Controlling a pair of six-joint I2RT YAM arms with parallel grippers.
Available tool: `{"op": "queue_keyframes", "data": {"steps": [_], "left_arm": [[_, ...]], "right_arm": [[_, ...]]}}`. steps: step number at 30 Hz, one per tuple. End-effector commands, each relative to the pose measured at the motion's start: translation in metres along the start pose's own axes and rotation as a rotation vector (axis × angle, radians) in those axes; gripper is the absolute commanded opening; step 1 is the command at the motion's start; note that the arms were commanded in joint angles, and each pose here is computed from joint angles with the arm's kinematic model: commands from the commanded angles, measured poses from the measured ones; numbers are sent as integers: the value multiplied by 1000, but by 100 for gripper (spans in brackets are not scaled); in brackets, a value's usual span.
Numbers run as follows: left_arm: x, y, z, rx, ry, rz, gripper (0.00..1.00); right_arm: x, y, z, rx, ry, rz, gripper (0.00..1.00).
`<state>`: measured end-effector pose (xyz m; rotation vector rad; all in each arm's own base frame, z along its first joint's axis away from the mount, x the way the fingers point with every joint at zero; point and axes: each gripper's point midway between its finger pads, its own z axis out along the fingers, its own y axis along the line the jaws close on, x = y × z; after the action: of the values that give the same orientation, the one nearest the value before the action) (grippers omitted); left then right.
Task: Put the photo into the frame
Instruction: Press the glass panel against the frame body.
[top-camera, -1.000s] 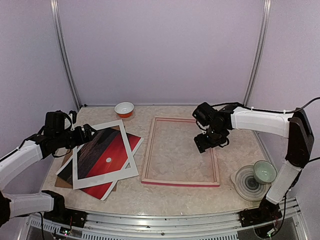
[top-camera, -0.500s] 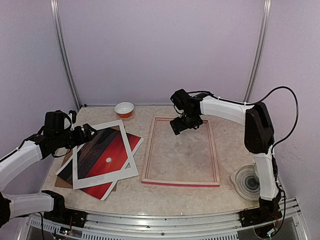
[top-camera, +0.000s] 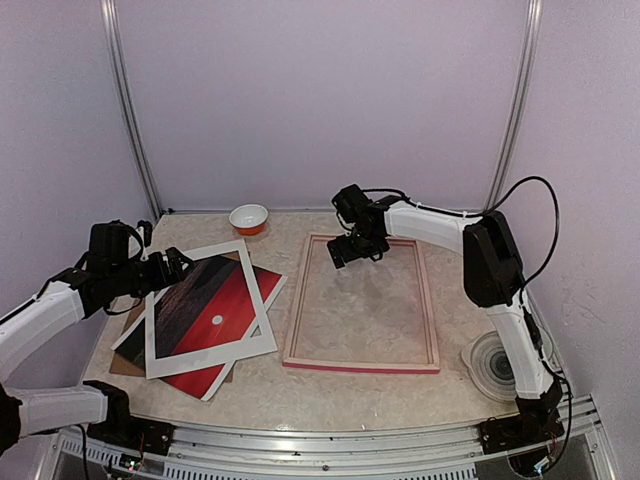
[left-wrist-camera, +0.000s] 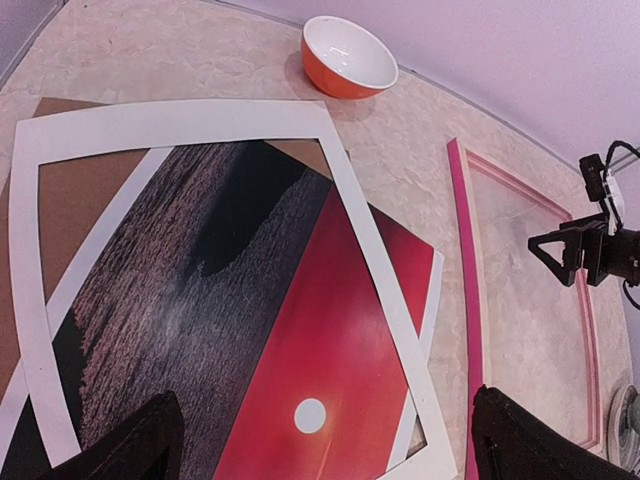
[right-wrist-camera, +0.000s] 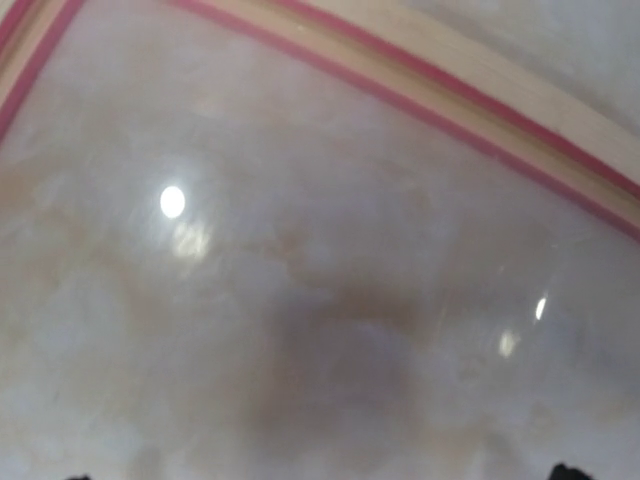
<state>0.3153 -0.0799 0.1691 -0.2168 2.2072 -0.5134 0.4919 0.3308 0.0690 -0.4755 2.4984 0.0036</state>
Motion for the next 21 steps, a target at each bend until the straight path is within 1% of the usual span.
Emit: {"op": "queue_keyframes", "data": {"steps": [1, 5, 8, 12, 21], "left_arm": [[5, 1, 0, -6, 10, 14, 99], [5, 2, 0, -8, 10, 14, 99], [5, 2, 0, -7, 10, 14, 99], [5, 1, -1, -6, 7, 15, 99], [5, 1, -1, -5, 8, 16, 99]], "right_arm": [[-16, -5, 12, -21, -50, 78, 99], [-22, 16, 14, -127, -77, 89, 99], [-21, 36, 16, -169, -92, 41, 99], [-13, 62, 18, -170, -103, -57, 99], [20, 95, 19, -182, -76, -150, 99]]}}
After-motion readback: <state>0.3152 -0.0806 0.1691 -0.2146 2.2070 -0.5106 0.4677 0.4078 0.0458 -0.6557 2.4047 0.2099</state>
